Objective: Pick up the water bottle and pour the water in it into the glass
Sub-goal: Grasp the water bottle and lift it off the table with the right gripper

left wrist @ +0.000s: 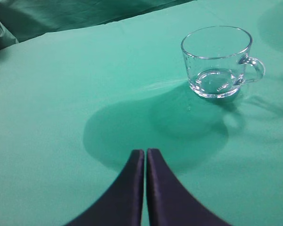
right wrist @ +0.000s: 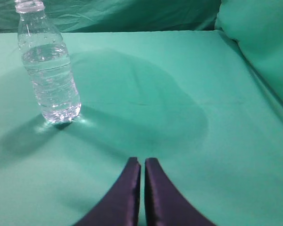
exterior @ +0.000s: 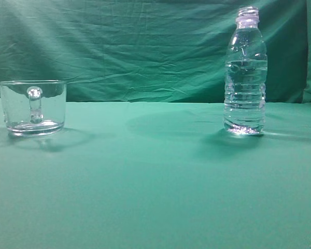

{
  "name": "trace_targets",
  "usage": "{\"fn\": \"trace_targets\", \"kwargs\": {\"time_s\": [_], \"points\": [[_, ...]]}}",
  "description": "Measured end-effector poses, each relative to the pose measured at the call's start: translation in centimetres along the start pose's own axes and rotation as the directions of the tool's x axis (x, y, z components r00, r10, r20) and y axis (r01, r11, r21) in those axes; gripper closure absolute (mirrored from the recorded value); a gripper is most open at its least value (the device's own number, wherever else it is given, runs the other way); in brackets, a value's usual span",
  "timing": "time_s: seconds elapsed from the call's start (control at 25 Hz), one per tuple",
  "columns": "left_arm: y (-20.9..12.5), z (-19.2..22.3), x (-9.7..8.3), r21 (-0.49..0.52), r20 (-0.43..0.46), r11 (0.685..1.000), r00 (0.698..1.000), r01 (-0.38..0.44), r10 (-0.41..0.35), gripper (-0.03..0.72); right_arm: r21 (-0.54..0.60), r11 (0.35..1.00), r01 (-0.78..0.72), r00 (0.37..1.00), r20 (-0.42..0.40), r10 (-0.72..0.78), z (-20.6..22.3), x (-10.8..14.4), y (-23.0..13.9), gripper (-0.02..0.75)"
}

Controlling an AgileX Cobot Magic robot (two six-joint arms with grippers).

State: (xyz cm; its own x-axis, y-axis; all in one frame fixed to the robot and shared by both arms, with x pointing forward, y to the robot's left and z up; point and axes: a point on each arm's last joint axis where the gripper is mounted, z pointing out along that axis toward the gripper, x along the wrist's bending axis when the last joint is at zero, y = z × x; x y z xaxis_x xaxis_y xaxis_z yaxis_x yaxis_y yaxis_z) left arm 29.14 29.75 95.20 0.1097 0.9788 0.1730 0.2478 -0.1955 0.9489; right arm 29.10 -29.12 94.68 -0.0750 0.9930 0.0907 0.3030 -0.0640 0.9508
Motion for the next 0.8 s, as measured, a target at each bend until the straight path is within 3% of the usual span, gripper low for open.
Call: {"fn": "trace_targets", "kwargs": {"time_s": [0.8], "points": [[0.0, 0.0, 0.0, 0.0, 0.0, 1.0, 1.0, 0.0, 0.0, 0.688, 0.0, 1.0, 0.0, 1.0, 0.0, 0.0, 0.0, 0.0, 0.0, 0.738]]}}
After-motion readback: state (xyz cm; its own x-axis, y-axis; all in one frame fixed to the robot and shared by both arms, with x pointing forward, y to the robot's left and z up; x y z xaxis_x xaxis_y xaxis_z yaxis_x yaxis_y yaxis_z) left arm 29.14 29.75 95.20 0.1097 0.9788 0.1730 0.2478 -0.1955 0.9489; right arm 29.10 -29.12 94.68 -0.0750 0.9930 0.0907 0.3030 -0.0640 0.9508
